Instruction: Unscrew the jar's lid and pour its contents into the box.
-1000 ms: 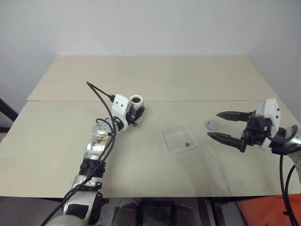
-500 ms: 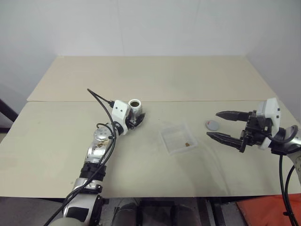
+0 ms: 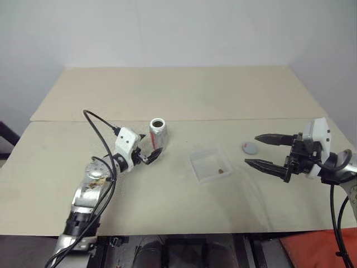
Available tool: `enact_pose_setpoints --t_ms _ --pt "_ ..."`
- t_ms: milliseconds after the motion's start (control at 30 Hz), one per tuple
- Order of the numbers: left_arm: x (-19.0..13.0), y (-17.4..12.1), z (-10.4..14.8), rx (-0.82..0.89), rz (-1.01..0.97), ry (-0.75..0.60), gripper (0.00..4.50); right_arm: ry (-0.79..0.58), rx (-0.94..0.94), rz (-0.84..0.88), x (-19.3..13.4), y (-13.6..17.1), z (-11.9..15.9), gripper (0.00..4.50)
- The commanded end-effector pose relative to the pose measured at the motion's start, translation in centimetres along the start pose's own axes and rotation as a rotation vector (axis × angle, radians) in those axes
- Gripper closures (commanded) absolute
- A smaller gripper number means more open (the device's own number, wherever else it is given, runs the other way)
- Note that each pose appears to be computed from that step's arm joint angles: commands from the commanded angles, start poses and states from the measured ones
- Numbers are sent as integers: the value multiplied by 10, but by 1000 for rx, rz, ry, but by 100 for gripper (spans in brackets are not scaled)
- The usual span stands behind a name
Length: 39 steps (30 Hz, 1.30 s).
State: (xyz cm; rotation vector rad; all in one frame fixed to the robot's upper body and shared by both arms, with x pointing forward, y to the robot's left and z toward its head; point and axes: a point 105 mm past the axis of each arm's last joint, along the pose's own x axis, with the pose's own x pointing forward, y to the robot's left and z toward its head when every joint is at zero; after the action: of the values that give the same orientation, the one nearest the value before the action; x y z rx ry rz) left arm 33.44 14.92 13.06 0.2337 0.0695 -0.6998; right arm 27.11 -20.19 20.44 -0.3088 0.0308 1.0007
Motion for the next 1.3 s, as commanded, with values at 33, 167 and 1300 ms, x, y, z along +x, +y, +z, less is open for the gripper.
enact_pose_setpoints --t_ms 33,167,1300 --pt "-23 -7 27 44 -87 -47 3 -2 -45 -10 -6 -2 8 0" --pt "-51 -9 47 98 -211 -60 3 12 -48 -8 -11 -4 7 0" --pt "-86 1 96 183 -367 -216 3 78 -71 -54 -29 2 10 0"
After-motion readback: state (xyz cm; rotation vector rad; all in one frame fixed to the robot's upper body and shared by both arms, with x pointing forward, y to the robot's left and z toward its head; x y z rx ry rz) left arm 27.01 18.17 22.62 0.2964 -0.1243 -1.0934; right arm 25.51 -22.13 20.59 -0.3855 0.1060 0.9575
